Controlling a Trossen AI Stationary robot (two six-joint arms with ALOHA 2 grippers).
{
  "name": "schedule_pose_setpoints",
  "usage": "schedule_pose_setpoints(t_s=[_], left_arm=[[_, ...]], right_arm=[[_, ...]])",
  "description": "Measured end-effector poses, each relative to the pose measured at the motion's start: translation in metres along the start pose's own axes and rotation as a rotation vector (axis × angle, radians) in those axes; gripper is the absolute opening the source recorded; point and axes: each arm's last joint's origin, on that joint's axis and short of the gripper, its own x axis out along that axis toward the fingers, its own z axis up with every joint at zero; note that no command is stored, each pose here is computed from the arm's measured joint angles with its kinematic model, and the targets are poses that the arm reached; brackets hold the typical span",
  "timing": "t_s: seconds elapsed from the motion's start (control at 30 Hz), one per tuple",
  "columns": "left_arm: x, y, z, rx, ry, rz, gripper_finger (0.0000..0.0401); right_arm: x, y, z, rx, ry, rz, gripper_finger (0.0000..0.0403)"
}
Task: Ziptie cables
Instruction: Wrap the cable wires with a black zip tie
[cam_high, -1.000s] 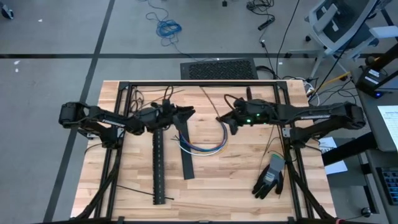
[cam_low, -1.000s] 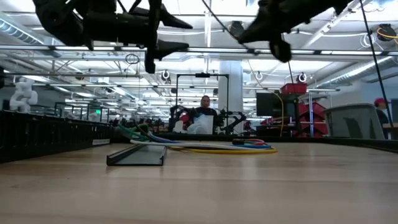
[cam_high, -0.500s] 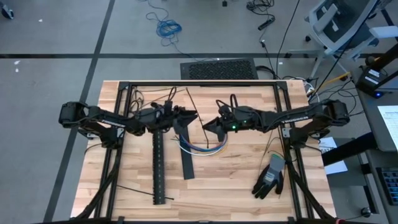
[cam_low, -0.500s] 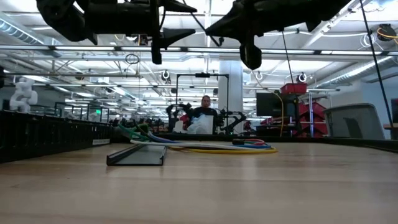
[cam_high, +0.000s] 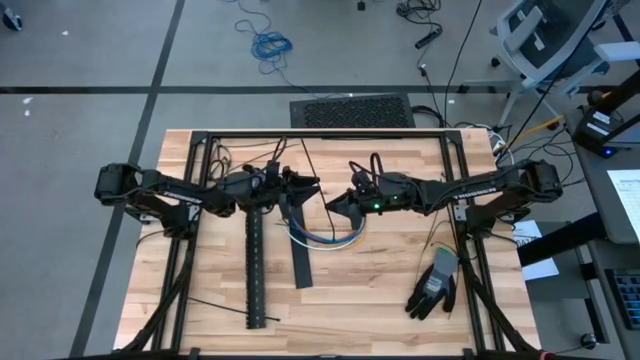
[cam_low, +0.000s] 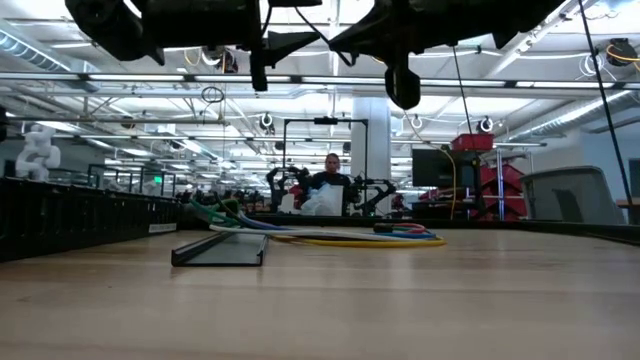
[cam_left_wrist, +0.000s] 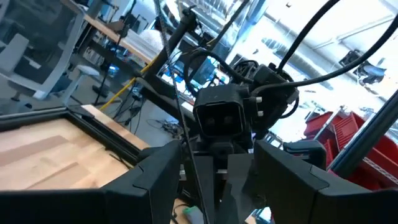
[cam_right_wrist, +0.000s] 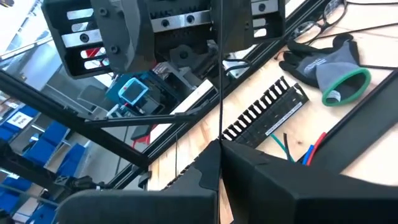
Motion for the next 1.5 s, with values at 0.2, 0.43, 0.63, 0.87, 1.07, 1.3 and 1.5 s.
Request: schedule_pose_setpoints(t_s=[0.2, 0.43, 0.63, 0.87, 1.07, 1.3, 1.5], left_arm=[[-0.0001, 0.0009, -0.0023, -0.005, 0.022, 0.013, 0.0203], [0.0000, 0.0010, -0.0020, 0.001, 0.015, 0.020, 0.0196], [-0.0001, 0.0022, -0.0024, 0.018, 0.010, 0.047, 0.0138], [-0.0001, 0.0030, -0.0023, 0.050, -0.001, 0.071, 0.0010], [-0.0001, 0.0030, -0.0022, 0.049, -0.002, 0.072, 0.0002], [-0.0001, 0.0031, -0.0022, 0.049, -0.002, 0.072, 0.0001], [-0.0001, 0.0030, -0.0022, 0.048, -0.003, 0.072, 0.0001]], right_arm=[[0.0000, 0.0000, 0.0002, 0.000, -0.002, 0.000, 0.0000], [0.0000, -0.0001, 0.0010, 0.006, -0.014, -0.004, 0.0000], [0.0000, -0.0003, 0.0015, 0.008, -0.026, -0.014, 0.0000], [0.0000, -0.0002, 0.0015, 0.014, -0.027, -0.013, 0.0000], [0.0000, -0.0001, 0.0017, 0.015, -0.028, -0.012, 0.0000], [0.0000, 0.0000, 0.0017, 0.015, -0.029, -0.011, 0.0000], [-0.0001, 0.0001, 0.0018, 0.015, -0.029, -0.010, 0.0000]])
